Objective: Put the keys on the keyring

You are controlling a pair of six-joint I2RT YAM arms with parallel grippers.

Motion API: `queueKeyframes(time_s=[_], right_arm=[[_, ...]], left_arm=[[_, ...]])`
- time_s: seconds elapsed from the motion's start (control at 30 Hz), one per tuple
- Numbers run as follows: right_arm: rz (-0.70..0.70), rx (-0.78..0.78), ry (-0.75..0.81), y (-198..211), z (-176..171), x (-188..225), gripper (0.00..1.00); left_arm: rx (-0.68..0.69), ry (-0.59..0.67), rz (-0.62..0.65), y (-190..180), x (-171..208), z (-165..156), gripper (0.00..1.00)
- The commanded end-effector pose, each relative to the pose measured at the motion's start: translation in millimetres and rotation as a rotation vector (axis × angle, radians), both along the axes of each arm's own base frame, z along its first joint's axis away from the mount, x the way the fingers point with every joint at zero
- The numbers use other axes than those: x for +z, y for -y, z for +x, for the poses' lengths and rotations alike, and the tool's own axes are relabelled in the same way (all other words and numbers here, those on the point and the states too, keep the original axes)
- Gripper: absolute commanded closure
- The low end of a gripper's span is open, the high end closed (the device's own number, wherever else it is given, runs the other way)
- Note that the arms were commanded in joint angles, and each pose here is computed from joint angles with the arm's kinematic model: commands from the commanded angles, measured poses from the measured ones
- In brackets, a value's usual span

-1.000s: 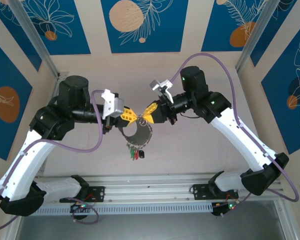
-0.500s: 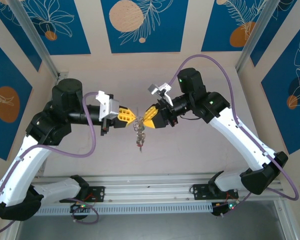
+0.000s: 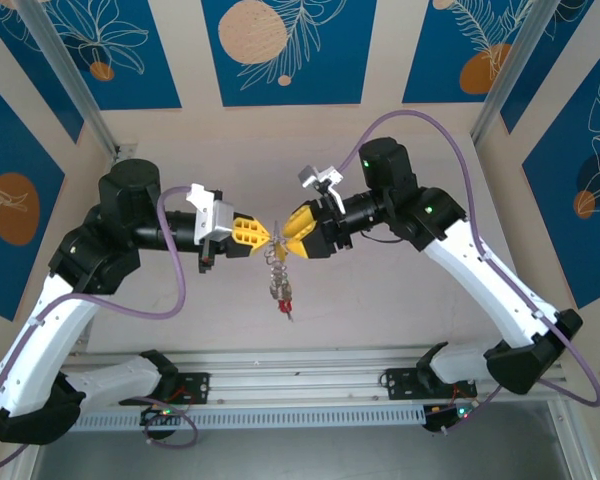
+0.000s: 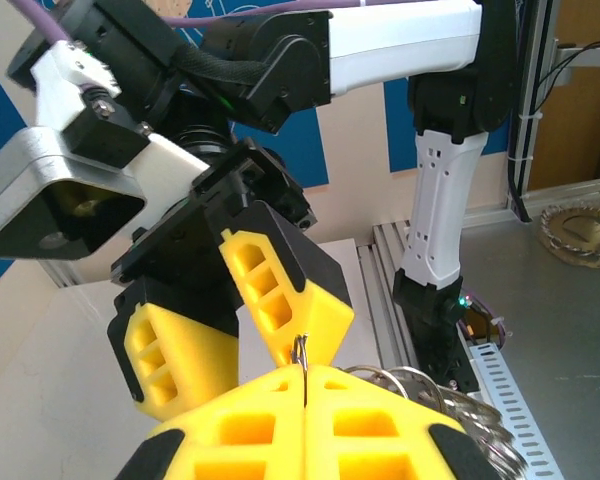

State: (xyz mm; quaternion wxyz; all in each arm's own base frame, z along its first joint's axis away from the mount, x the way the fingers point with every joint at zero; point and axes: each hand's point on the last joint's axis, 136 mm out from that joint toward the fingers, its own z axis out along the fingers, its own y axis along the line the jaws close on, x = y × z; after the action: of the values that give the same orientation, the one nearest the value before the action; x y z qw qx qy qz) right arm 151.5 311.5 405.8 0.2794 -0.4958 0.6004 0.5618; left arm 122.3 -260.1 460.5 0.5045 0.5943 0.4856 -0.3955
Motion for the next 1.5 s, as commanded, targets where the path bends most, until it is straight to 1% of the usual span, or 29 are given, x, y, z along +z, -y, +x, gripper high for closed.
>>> queueKeyframes(time_s=[0.0, 0.1, 0.2, 0.3, 0.4, 0.53, 0.7, 0.8, 0.93, 1.17, 1.33, 1.47], right_arm=[[-0.016, -0.145, 0.128, 16, 1, -2, 0.53], [0.065, -0.193, 0.267, 26, -9, 12, 0.53], [0.15, -0.191, 0.41, 26, -19, 26, 0.53], [0.173, -0.154, 0.461, 16, -17, 31, 0.55], [0.181, -0.148, 0.482, 9, -10, 34, 0.56], [0.228, -0.143, 0.505, 6, -8, 41, 0.56], [0.256, -0.089, 0.514, 1, -11, 48, 0.63], [0.279, -0.052, 0.524, 1, -20, 48, 0.64], [0.283, -0.026, 0.54, 3, -30, 45, 0.64], [0.287, -0.028, 0.548, 4, -31, 45, 0.64], [0.3, -0.017, 0.552, 0, -29, 48, 0.72], [0.3, -0.005, 0.547, -3, -30, 46, 0.73]], left_arm=[[-0.047, 0.046, -0.06, -1, 18, -12, 1.0], [-0.048, 0.046, -0.062, 0, 19, -11, 1.0], [-0.059, 0.035, -0.071, 2, 20, -12, 1.0], [-0.065, 0.022, -0.083, 3, 21, -12, 1.0], [-0.069, 0.013, -0.089, 3, 20, -13, 1.0], [-0.09, 0.004, -0.09, 2, 20, -17, 1.0], [-0.107, -0.004, -0.091, 4, 21, -17, 1.0], [-0.106, -0.003, -0.091, 5, 21, -17, 1.0], [-0.106, -0.002, -0.093, 4, 22, -17, 1.0], [-0.108, -0.006, -0.098, 5, 23, -17, 1.0], [-0.107, -0.01, -0.097, 6, 22, -15, 1.0], [-0.107, -0.008, -0.098, 6, 22, -15, 1.0]])
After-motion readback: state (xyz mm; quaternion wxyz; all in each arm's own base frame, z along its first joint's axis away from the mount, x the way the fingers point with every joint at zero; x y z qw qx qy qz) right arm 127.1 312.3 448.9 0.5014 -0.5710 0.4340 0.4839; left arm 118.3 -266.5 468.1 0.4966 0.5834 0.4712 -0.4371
